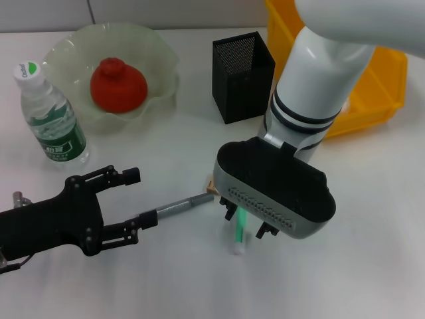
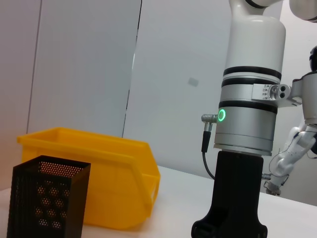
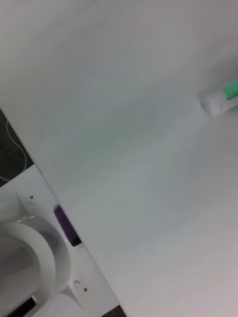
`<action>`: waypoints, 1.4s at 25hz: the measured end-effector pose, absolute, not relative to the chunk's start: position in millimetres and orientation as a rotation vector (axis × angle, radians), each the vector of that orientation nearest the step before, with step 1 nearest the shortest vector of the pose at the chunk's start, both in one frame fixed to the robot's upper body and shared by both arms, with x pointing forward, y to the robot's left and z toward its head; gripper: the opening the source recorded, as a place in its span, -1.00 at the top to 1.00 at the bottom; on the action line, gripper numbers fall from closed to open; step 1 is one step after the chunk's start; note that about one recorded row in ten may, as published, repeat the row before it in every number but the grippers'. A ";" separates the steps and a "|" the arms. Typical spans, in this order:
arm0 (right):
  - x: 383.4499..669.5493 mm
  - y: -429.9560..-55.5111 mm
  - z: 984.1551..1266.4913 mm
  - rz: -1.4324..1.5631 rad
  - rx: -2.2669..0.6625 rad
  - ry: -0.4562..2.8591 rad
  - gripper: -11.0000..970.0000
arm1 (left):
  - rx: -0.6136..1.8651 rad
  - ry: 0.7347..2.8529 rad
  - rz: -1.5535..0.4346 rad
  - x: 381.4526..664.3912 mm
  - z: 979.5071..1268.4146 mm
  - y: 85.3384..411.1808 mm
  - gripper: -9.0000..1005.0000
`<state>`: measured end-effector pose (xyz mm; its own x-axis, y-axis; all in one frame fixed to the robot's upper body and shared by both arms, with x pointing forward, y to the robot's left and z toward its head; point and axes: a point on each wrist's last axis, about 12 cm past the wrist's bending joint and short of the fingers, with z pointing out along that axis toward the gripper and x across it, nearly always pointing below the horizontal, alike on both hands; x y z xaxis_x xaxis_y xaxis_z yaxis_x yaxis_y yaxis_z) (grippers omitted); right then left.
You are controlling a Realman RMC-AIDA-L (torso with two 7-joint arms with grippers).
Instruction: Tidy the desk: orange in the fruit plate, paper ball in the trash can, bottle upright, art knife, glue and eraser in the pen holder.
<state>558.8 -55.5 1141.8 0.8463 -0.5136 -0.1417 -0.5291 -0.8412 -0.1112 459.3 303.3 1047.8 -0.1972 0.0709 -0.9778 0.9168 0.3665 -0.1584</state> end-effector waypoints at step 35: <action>558.0 -52.8 1136.6 0.129 -2.905 0.740 0.13 | 0.892 1.589 -0.969 458.4 1046.3 309.9 -0.60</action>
